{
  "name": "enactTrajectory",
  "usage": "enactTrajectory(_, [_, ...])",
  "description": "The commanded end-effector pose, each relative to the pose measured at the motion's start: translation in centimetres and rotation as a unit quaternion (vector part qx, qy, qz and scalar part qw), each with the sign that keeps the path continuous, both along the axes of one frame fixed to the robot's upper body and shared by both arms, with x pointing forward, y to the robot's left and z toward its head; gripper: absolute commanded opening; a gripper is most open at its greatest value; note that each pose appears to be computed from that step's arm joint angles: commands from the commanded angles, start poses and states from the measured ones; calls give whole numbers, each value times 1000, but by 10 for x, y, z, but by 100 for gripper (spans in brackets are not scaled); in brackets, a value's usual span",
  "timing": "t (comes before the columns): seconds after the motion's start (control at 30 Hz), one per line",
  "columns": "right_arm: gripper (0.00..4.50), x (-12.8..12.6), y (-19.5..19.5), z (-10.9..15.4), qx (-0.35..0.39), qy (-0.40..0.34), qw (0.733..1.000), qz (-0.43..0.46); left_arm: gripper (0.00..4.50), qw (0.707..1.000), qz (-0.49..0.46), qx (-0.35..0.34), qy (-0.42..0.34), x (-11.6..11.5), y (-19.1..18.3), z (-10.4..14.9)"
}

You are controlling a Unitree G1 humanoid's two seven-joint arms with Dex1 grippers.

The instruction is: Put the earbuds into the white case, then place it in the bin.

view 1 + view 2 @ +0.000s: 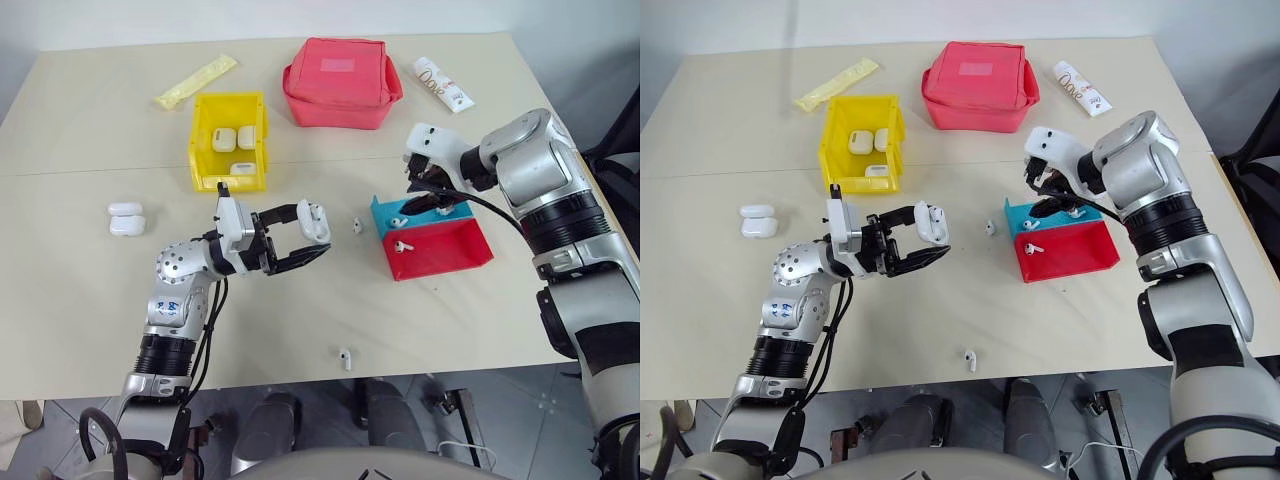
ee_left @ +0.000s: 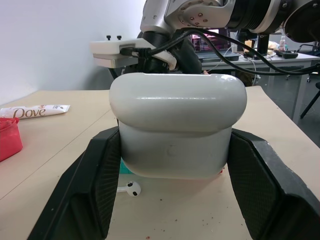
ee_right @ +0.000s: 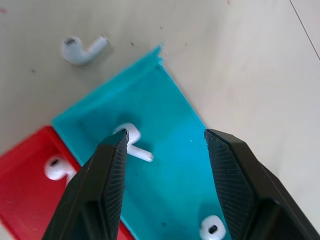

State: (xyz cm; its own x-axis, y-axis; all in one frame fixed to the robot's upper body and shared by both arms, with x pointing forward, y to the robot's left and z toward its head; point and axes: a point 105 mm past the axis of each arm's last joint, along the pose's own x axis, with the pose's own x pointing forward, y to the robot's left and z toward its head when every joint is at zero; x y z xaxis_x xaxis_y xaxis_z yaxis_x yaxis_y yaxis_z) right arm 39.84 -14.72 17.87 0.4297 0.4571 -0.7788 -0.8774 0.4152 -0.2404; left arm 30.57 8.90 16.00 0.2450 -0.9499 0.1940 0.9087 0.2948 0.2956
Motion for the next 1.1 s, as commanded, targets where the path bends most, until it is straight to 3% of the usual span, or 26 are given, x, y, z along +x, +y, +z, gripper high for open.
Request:
enactTrajectory(0.03, [252,-4,5,5,-6,-3,1000,14,279,1000,0,-10,-23,-1,3,10])
enactTrajectory(1.1, [252,-2,4,-22,-63,25,997,38,279,999,19,-19,-19,-12,5,6])
